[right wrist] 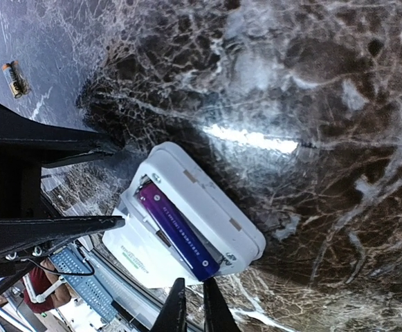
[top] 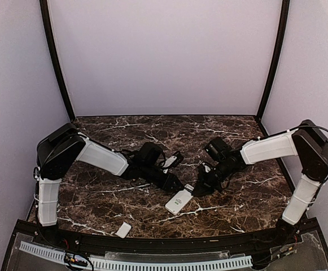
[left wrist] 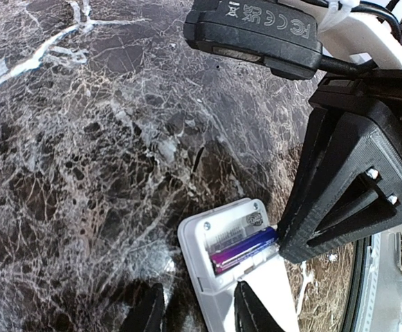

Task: Load the batteries into the remote control
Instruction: Load the battery into the battery compartment, then press the battery in the battery compartment.

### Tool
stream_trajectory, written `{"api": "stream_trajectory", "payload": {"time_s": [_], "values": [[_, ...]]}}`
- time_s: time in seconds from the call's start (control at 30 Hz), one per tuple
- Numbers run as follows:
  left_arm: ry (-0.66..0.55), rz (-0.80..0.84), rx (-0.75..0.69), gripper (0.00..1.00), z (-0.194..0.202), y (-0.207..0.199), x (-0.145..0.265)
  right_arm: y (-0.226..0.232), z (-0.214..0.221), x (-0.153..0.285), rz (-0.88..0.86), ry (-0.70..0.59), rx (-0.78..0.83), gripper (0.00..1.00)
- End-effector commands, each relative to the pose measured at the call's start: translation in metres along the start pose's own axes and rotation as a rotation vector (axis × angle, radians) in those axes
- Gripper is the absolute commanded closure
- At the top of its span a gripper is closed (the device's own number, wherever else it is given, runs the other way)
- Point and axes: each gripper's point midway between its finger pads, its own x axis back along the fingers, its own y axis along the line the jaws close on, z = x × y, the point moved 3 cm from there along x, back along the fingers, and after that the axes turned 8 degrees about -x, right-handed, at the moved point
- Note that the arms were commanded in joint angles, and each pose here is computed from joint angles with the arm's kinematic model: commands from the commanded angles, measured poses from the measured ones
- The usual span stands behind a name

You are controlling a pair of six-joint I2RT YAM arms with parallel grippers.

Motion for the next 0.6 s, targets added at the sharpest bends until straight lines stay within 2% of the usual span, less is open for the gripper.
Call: {"api": "stream_trajectory", "payload": {"time_s": [0.0, 0.27, 0.57], "values": [[0.098, -0.036, 0.061, 0.67, 0.031, 0.011, -0.007, -0.001, 0.003, 0.010, 0.028, -0.021, 0.022, 0.90], [0.098, -0.040, 0.057, 0.67, 0.030, 0.011, -0.007, -0.001, 0.006, 0.020, 0.046, -0.028, 0.029, 0.87], [0.100, -0.043, 0.057, 0.67, 0.031, 0.012, -0.006, 0.014, -0.014, 0.024, -0.007, -0.113, 0.010, 0.92]]}}
